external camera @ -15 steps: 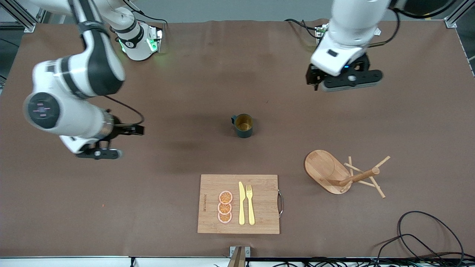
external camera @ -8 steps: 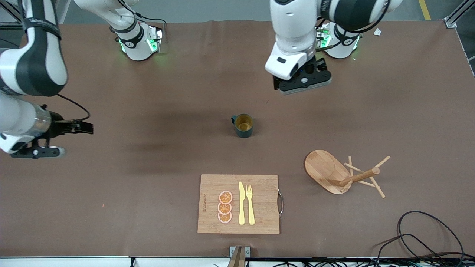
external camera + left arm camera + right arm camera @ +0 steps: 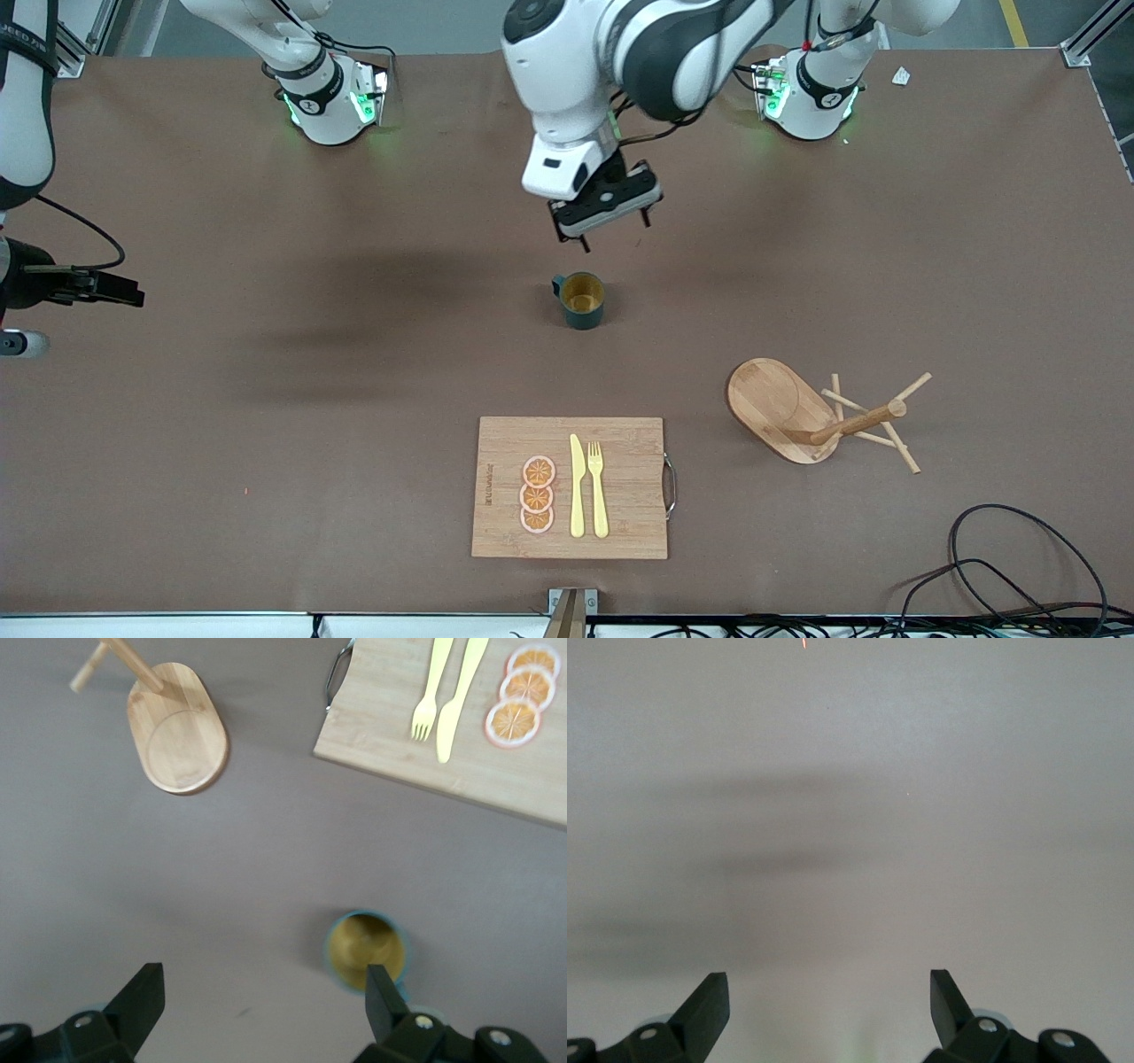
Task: Pass cup and hang on rack
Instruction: 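Lower the left gripper over the mug handle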
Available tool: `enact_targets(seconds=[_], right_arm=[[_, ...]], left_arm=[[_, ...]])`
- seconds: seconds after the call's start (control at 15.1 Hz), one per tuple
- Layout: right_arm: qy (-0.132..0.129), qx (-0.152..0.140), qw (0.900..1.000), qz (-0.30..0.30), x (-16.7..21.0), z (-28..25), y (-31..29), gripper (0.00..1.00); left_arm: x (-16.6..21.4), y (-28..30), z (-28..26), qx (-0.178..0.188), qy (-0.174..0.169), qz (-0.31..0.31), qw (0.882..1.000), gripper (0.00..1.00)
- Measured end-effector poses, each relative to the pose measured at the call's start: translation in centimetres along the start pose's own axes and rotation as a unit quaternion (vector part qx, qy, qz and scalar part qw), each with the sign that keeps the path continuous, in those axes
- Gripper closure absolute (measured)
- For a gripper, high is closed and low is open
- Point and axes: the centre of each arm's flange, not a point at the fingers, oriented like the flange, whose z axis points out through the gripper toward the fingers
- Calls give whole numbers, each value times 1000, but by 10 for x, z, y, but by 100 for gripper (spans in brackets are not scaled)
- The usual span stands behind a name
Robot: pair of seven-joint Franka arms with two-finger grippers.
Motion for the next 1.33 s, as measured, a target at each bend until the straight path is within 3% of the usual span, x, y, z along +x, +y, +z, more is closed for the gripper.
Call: enact_targets(seconds=[0.2, 0.47, 0.6, 0.8, 1.13, 1.33], right_arm=[[9, -1, 1000, -5, 0, -9, -6, 0], [0, 0, 1000, -10, -3, -16, -12, 0], [-14, 1, 1000, -14, -8, -22, -18, 0], [-9, 1, 1000, -18, -9, -31, -22, 0], [5, 1, 1000, -18, -20, -49, -22, 0], [9, 3, 1000, -17, -33, -59, -21, 0]], left_arm=[[-48, 47, 36, -11, 44, -66, 997, 0], [-106, 83, 88, -16, 103, -135, 985, 0], [-131, 93, 110, -17, 123, -158, 980, 0], [-155, 100, 134, -25, 148, -204, 968, 0], [-173, 104, 171, -17, 157, -227, 961, 3], [-182, 104, 181, -11, 158, -221, 962, 12]])
